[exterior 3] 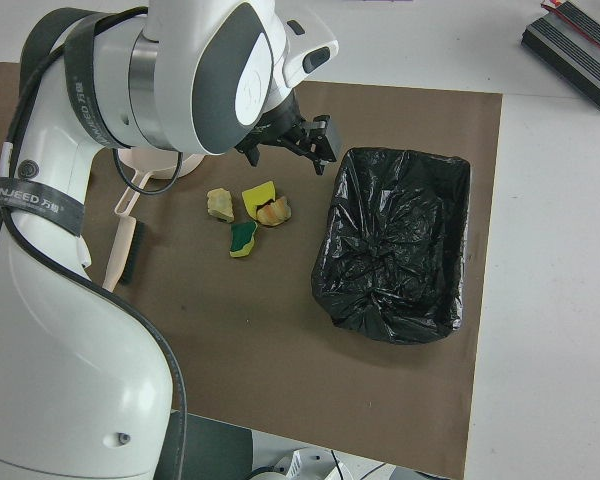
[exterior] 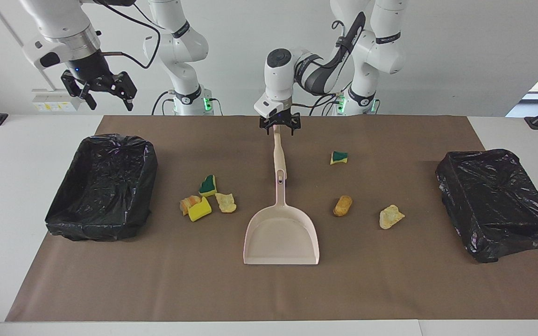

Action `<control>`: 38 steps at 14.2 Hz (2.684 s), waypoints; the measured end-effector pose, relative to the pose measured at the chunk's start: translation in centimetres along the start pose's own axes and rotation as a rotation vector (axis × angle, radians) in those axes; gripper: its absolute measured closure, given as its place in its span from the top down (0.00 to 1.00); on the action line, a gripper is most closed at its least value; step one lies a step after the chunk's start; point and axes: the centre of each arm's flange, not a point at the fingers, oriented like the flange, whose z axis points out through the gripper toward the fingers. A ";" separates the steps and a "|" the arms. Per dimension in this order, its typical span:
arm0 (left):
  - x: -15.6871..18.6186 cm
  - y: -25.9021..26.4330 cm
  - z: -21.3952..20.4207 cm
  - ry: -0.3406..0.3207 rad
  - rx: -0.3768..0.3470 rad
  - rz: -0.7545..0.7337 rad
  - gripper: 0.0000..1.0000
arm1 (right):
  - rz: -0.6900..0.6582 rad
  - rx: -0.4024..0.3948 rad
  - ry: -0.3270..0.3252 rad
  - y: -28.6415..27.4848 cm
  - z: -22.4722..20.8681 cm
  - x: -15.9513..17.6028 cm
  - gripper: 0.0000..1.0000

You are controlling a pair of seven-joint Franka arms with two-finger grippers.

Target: Sweep and dump trash in bin

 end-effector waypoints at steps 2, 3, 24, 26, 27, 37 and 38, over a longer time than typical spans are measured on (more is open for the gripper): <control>0.1 0.2 0.6 0.002 -0.001 -0.002 0.87 | 0.000 0.000 0.000 0.0 0.0 0.0 1.00; 0.1 0.2 0.8 0.001 -0.001 -0.003 0.73 | 0.000 0.000 0.000 0.0 0.0 0.0 1.00; 10.2 -16.9 -3.2 -0.063 0.134 -0.305 0.26 | 0.146 0.049 0.025 -26.1 15.5 8.8 1.00; 12.1 -19.8 -4.0 -0.050 0.114 -0.346 0.26 | 0.170 0.092 -0.002 -29.7 18.6 8.9 1.00; 13.0 -21.1 -4.5 -0.040 0.103 -0.358 0.26 | 0.189 0.115 -0.008 -30.9 19.3 8.9 1.00; 22.3 -27.9 -4.2 0.075 -0.302 -0.570 0.26 | 0.013 0.131 -0.056 -42.7 28.8 4.3 1.00; 22.8 -28.2 -3.5 0.071 -0.351 -0.588 0.26 | -0.022 0.127 -0.058 -42.4 29.4 4.3 1.00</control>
